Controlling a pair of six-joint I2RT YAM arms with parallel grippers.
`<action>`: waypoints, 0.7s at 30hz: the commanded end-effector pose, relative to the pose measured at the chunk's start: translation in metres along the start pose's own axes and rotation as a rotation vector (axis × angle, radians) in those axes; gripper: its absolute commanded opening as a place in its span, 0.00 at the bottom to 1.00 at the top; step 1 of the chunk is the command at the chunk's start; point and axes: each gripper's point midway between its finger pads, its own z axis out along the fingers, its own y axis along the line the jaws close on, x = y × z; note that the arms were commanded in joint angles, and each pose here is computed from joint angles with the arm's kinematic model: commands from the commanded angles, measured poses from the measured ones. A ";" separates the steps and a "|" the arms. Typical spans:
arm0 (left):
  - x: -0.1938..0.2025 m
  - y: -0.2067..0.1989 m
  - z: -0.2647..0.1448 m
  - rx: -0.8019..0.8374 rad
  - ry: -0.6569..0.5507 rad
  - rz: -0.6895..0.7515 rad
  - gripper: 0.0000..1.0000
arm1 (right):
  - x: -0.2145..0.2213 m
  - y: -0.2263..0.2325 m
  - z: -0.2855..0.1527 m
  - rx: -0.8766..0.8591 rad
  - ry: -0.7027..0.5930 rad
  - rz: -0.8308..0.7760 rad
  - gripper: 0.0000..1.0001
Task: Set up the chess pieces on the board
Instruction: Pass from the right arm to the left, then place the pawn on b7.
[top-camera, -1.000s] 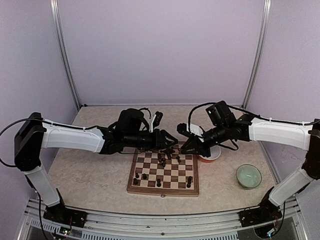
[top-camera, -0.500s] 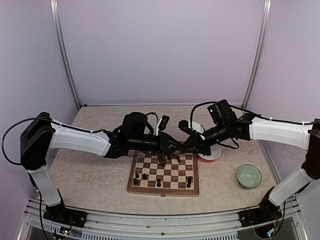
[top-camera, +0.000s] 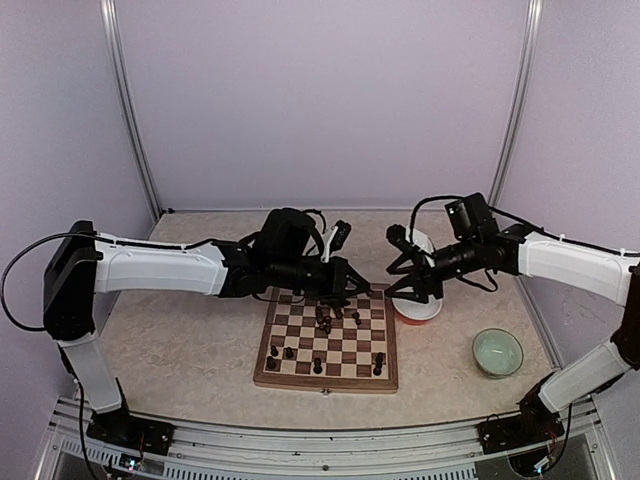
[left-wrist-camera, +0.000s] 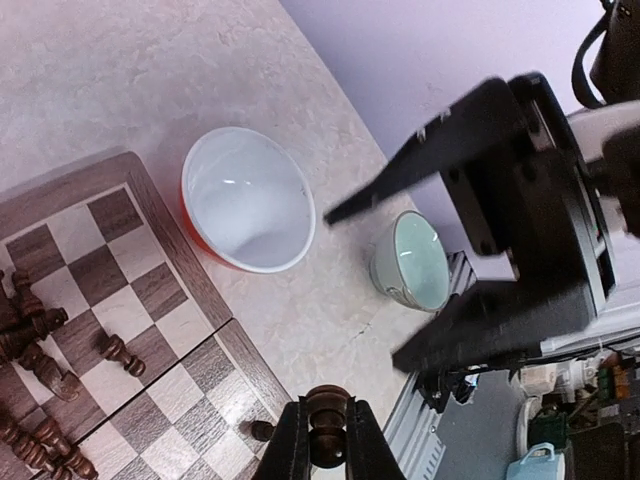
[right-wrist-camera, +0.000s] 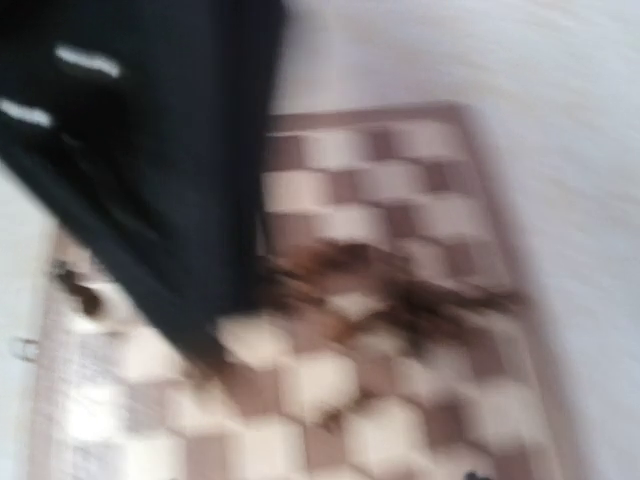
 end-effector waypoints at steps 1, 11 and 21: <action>0.020 0.017 -0.004 -0.272 0.140 0.203 0.05 | 0.001 -0.038 -0.046 0.179 -0.034 -0.022 0.62; 0.080 0.048 0.015 -0.556 0.411 0.427 0.04 | 0.059 -0.104 -0.071 0.490 0.140 0.017 0.62; 0.096 0.045 0.038 -0.543 0.478 0.470 0.05 | 0.080 -0.107 -0.058 0.476 0.216 0.013 0.62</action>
